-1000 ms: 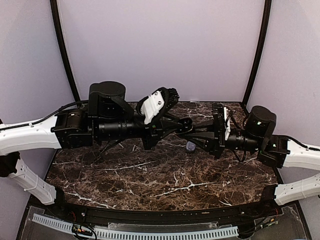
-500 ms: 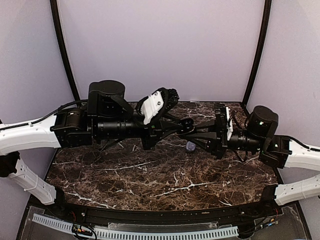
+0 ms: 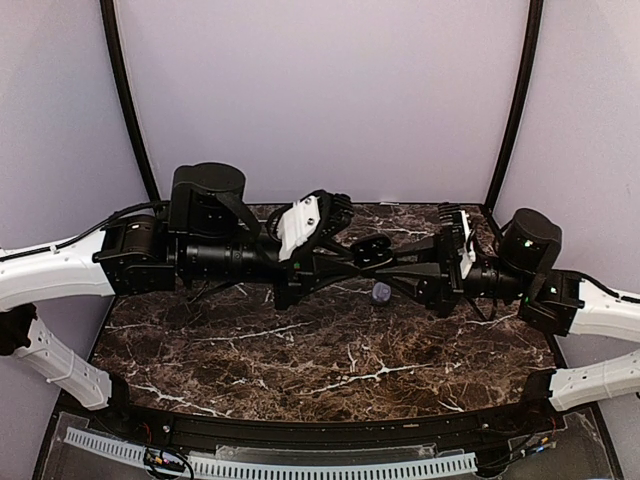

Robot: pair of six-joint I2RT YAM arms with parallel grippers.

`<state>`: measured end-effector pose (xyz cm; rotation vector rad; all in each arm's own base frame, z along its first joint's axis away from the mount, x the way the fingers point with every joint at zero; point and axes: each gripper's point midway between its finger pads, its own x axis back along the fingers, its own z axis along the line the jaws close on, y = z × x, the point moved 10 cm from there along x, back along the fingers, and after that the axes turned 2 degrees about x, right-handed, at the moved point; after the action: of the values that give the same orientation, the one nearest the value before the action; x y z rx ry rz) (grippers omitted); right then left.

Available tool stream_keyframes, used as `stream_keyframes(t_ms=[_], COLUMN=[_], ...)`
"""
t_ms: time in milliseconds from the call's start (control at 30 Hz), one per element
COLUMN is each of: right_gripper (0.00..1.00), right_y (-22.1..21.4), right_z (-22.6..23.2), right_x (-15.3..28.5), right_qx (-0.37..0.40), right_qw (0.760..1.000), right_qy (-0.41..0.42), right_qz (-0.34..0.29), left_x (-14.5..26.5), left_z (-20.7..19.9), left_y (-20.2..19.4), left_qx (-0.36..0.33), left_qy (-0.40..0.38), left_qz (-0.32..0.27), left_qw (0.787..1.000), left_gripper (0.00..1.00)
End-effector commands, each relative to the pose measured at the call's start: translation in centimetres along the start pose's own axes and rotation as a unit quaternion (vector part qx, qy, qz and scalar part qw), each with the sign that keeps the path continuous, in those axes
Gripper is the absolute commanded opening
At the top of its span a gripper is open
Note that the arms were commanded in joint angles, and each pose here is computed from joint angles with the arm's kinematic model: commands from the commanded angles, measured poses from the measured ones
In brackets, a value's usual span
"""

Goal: Insert the wireless bluetooth earbuds into the charging case
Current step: Adjust the left earbud in the left side groove of the charging case.

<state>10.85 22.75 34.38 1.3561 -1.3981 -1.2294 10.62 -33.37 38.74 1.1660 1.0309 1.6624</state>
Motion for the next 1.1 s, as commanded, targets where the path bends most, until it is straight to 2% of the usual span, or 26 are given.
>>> stream_keyframes(t_ms=[0, 233, 567, 933, 1067], right_gripper=[0.0, 0.0, 0.0, 0.0, 0.0], right_y=[0.7, 0.5, 0.3, 0.1, 0.1], right_z=[-0.2, 0.2, 0.9, 0.9, 0.8], right_x=[-0.3, -0.2, -0.6, -0.9, -1.0], right_qx=[0.008, 0.02, -0.001, -0.013, -0.012], right_qw=[1.0, 1.0, 0.997, 0.995, 0.996], right_qy=[0.008, 0.018, 0.08, 0.095, 0.088], right_qz=[-0.015, -0.01, -0.011, -0.007, -0.006], left_x=[0.8, 1.0, 2.1, 3.0, 2.5], left_z=[0.0, 0.7, -0.5, -0.8, -0.7], left_y=[1.1, 1.6, 1.0, 1.0, 1.3], left_qx=[-0.012, -0.015, -0.086, -0.124, -0.117], left_qy=[-0.009, 0.031, -0.035, -0.026, -0.023], left_qz=[-0.016, -0.017, -0.004, -0.011, -0.009], left_qw=[1.0, 0.999, 0.996, 0.992, 0.993], left_gripper=[0.2, 0.24, 0.25, 0.42, 0.46])
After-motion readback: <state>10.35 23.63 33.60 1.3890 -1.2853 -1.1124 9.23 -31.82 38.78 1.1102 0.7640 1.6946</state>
